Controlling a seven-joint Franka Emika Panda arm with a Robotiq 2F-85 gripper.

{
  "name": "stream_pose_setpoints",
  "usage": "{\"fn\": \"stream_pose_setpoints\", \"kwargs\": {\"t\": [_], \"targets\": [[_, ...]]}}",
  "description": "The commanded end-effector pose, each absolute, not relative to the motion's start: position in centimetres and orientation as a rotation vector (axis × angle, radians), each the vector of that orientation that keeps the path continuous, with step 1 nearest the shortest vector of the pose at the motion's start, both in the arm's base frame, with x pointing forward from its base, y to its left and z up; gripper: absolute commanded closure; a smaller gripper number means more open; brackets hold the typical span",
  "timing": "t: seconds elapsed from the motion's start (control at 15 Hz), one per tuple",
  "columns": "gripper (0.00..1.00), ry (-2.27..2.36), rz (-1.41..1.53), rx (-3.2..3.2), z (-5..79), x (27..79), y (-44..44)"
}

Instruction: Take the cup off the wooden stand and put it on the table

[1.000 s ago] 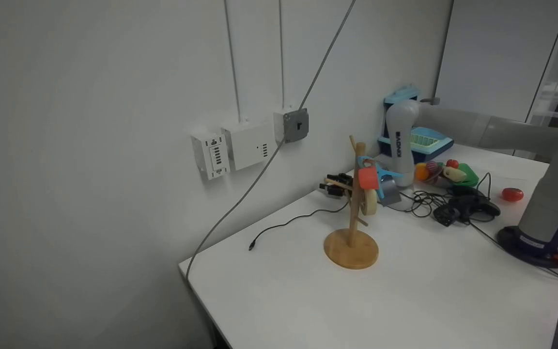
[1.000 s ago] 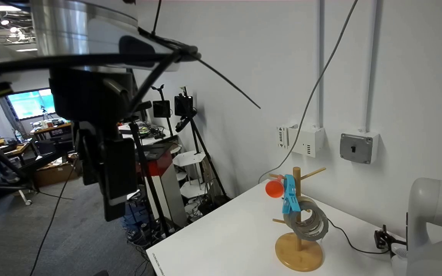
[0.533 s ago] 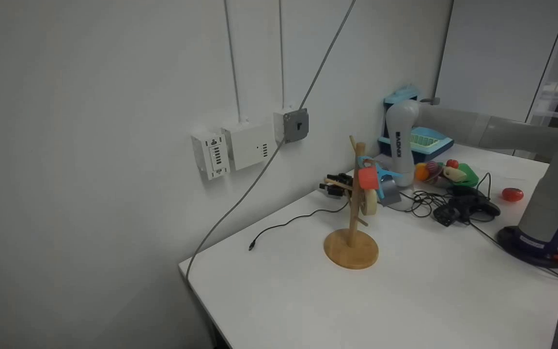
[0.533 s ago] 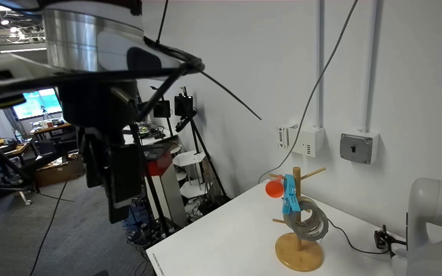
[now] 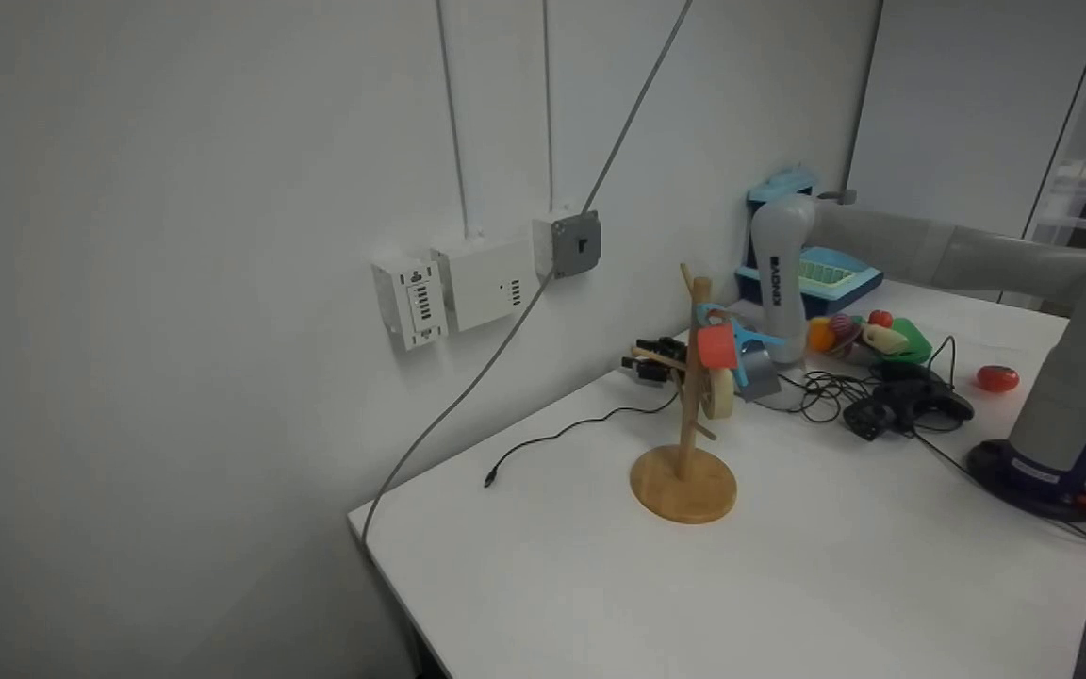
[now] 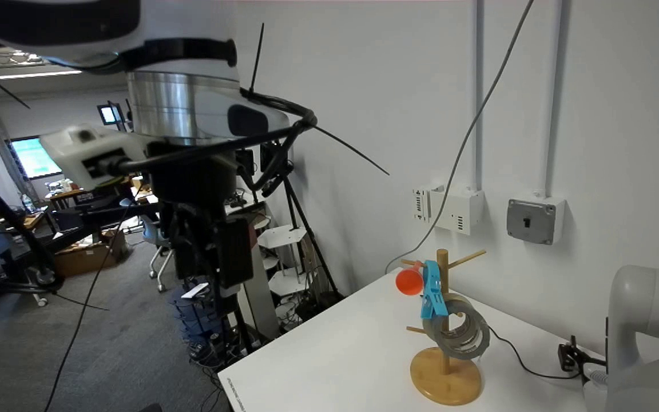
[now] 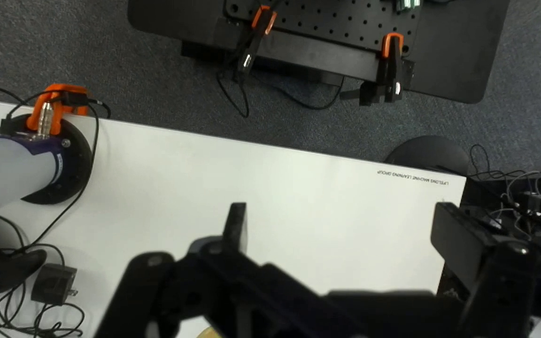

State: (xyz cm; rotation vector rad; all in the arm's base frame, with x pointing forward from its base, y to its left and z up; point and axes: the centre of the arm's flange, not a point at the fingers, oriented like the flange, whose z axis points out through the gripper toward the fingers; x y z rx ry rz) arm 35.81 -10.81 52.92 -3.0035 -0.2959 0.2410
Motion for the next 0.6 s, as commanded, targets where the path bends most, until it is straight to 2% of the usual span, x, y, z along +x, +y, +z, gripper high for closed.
{"fn": "stream_pose_setpoints", "kwargs": {"t": [0.0,0.53], "targets": [[0.0,-0.244,0.138,-3.014,52.0,37.8,-8.5],[0.0,-0.1,-0.145,-3.06,50.4,41.2,-4.8]]}}
